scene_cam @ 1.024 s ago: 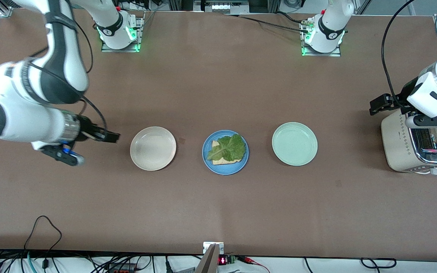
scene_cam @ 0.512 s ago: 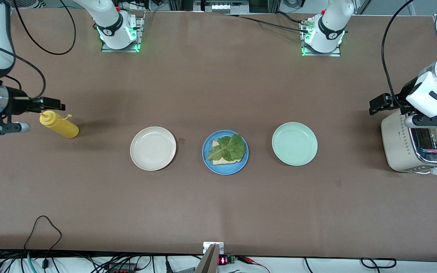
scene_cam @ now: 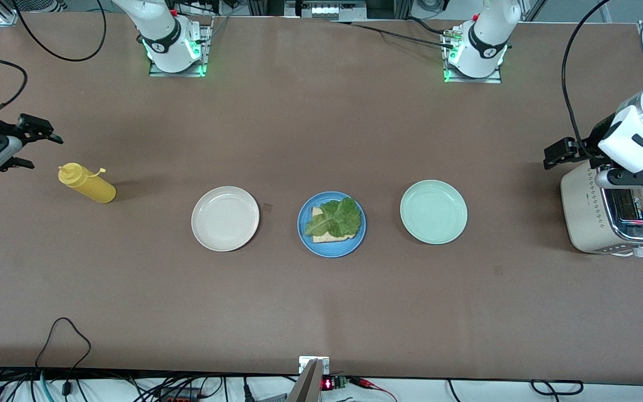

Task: Make sandwich in blue plate with both arms
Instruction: 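Move the right gripper back toward the yellow squeeze bottle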

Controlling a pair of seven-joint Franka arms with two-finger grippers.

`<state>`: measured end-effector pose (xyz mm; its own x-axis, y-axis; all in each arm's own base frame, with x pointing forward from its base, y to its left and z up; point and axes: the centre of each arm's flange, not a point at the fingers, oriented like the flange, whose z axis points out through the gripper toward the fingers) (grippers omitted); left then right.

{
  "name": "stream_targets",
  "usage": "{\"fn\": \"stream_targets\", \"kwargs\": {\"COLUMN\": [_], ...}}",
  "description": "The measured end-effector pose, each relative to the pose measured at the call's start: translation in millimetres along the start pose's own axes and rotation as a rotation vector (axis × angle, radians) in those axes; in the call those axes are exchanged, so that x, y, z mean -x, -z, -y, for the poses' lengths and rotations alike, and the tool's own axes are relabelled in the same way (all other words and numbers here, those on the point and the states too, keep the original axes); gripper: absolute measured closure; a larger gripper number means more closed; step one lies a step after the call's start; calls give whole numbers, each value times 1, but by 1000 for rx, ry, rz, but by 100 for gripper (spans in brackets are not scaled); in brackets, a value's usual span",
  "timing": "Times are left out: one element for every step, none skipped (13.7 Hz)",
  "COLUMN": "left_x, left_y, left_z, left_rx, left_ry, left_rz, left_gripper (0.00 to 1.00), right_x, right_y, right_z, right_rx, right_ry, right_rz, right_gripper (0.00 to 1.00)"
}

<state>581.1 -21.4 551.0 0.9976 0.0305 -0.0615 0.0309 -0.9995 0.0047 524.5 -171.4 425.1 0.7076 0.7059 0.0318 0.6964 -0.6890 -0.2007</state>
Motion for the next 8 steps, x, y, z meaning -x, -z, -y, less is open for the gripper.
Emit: {"fn": "stream_targets", "kwargs": {"left_x": [0, 0, 0, 0, 0, 0, 0, 0], "left_y": [0, 0, 0, 0, 0, 0, 0, 0], "left_z": [0, 0, 0, 0, 0, 0, 0, 0], "left_rx": [0, 0, 0, 0, 0, 0, 0, 0], "left_ry": [0, 0, 0, 0, 0, 0, -1, -1], "left_rz": [0, 0, 0, 0, 0, 0, 0, 0], "left_gripper": [0, 0, 0, 0, 0, 0, 0, 0], "right_x": [11, 19, 28, 36, 48, 61, 74, 86], "right_y": [-3, -5, -9, -13, -20, -29, -41, -54], "right_z": [-5, -9, -11, -15, -19, -26, -33, -41], "right_rx": [1, -9, -22, -33, -45, -53, -59, -61], "right_ry": [73, 138, 203, 255, 306, 349, 392, 432], "right_rz": [-21, -54, -100, -150, -205, -256, -306, -353], "right_gripper": [0, 0, 0, 0, 0, 0, 0, 0]}}
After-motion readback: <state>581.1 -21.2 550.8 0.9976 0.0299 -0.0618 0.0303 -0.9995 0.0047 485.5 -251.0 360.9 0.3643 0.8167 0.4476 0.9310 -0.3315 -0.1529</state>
